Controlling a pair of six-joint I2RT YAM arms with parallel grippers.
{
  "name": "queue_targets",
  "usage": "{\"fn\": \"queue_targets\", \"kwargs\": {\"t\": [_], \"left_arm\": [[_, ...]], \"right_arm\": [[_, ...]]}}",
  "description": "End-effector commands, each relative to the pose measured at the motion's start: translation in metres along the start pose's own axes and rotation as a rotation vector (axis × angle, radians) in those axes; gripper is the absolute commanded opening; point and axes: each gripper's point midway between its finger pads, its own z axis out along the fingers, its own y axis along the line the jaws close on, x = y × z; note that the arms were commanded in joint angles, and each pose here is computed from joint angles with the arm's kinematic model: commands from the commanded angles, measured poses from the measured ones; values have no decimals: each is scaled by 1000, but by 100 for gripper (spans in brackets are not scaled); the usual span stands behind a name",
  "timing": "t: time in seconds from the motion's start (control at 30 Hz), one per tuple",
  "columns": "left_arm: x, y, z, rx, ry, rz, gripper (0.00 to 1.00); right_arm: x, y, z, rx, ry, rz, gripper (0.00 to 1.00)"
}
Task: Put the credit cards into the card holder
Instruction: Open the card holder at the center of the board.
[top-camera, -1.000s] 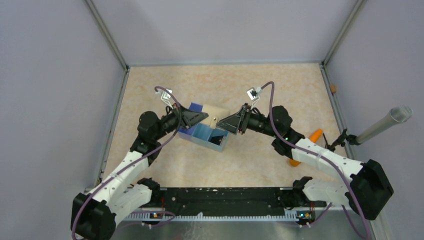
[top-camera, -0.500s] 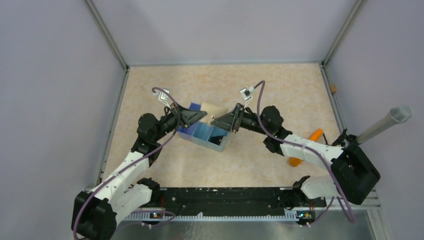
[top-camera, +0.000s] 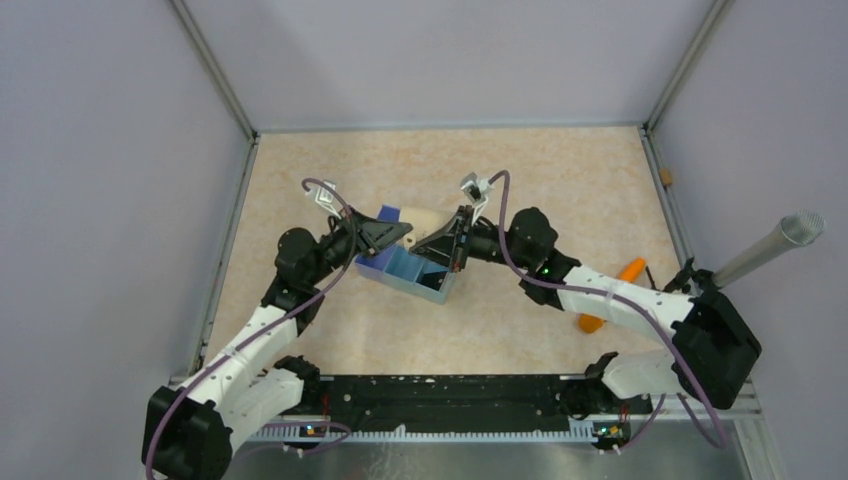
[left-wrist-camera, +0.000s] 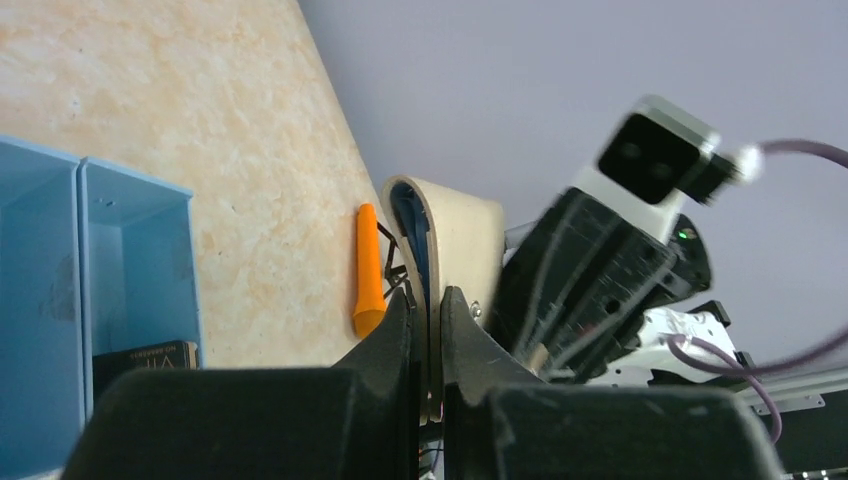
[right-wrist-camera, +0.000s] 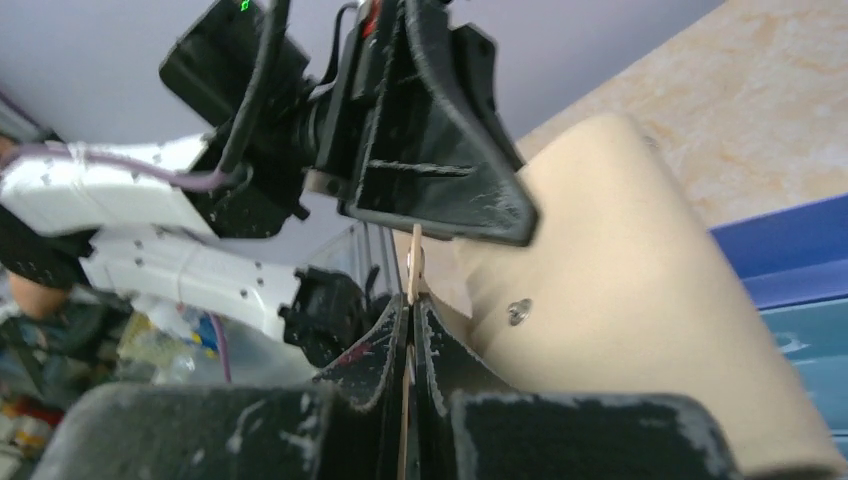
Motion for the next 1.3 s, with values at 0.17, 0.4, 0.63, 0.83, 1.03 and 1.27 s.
{"fn": "queue_targets", "kwargs": {"t": [0.17,0.4,0.63,0.83,1.03,1.27], "left_arm": [[0,19,3,-89,-20,-63,0],[-3,9,-5,-1,-75,3,0],[-6,1,-11,33,-101,49,0],[-3,4,-13,29,-101,47,0],[-1,8,-15,18,-107,48,0],[-2,17,-18,-25,-122,73,0]], "right_arm": [[1,54,1,-58,142,-315,0],[-46,-6,-46,441,-142,-175,74],[-27,-48,-62,593,-156,45,75],[5,-45,-43,474,-55,194,45],[10,-39,-36,415,-53,246,33],[9,-47,-48,502,-52,233,49]]}}
